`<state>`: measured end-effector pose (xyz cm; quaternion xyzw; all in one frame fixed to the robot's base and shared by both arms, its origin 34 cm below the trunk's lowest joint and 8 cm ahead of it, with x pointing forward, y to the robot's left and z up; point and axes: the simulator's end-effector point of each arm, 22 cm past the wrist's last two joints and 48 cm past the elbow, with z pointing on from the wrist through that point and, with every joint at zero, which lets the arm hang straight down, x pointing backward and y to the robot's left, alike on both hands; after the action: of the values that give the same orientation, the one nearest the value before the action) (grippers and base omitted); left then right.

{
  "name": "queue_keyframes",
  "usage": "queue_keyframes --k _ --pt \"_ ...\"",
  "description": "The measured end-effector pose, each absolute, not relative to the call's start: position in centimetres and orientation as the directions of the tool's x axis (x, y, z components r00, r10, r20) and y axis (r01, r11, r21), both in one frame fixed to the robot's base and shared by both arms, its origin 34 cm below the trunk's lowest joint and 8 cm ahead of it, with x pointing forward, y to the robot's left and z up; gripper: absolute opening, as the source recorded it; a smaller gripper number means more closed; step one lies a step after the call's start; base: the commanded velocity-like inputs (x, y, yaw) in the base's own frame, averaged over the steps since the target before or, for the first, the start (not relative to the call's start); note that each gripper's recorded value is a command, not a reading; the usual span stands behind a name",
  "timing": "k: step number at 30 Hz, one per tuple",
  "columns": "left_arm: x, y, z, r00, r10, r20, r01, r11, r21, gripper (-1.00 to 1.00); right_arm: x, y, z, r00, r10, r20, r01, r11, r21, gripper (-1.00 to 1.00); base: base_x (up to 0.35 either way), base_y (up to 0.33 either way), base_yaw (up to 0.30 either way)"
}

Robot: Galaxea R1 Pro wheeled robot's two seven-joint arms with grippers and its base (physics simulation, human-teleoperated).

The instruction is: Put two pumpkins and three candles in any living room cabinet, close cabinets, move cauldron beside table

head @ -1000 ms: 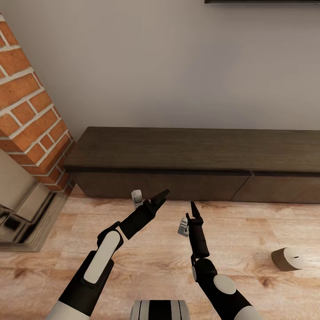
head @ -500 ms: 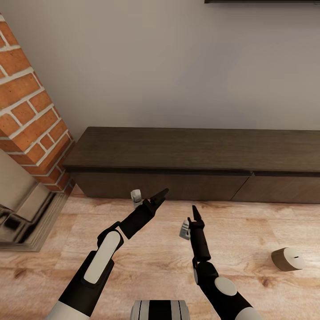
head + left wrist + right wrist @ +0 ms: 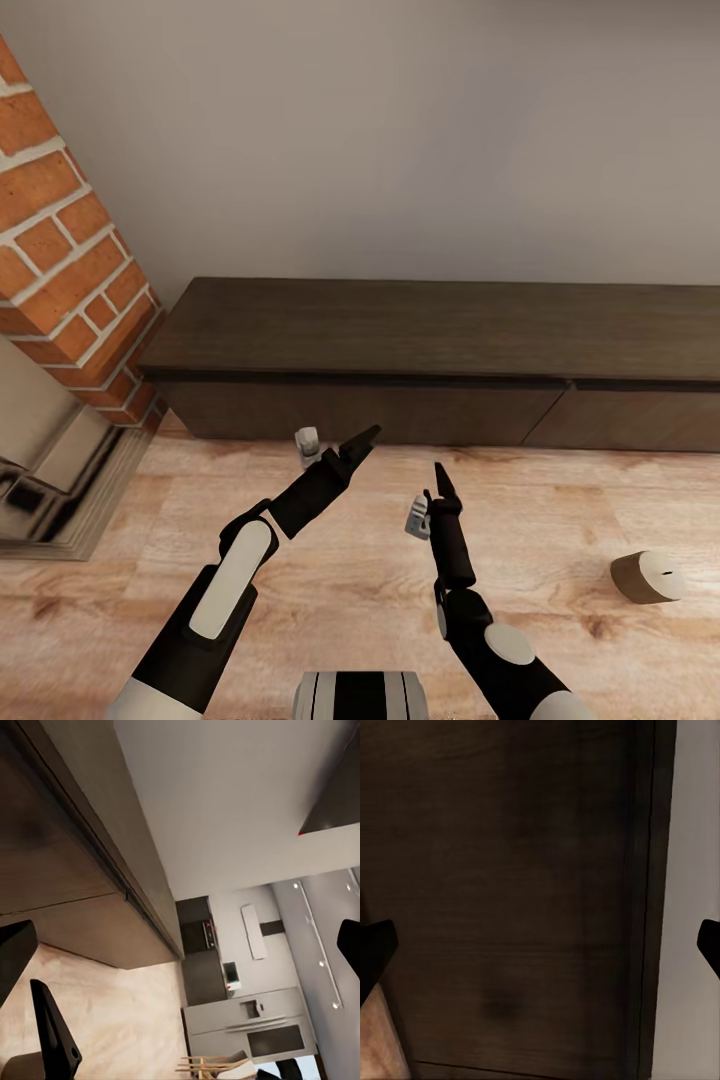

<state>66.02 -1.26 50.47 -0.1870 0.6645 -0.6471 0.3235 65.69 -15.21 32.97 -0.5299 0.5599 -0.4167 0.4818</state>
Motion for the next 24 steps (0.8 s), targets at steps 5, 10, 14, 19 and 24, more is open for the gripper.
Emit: queue_keyframes --k 5,10,14,19,24 --pt "66.0 -1.2 50.2 -0.721 -0.668 -0.185 0.166 0.093 -0.982 1.0 65.9 -15.2 32.9 0.026 -0.995 -0.097 -0.19 0.09 -0.978 1.0 0.0 0.0 0.0" --pt "66.0 -1.2 50.2 -0.721 -0.667 -0.186 0.167 0.094 -0.982 1.0 67.6 -15.3 34.1 0.028 -0.996 -0.087 -0.16 0.082 -0.984 1.0 0.0 0.0 0.0" --pt "66.0 -1.2 50.2 -0.721 -0.667 -0.186 0.167 0.094 -0.982 1.0 70.2 -15.6 35.4 0.028 -0.997 -0.072 -0.128 0.067 -0.989 1.0 0.0 0.0 0.0" --pt "66.0 -1.2 50.2 -0.721 -0.667 -0.186 0.167 0.094 -0.982 1.0 73.2 -16.2 36.3 0.025 -0.999 -0.045 -0.107 0.042 -0.993 1.0 0.0 0.0 0.0" --pt "66.0 -1.2 50.2 -0.721 -0.667 -0.187 0.167 0.094 -0.981 1.0 75.0 -16.3 37.6 0.026 -0.999 -0.04 -0.082 0.038 -0.996 1.0 0.0 0.0 0.0"
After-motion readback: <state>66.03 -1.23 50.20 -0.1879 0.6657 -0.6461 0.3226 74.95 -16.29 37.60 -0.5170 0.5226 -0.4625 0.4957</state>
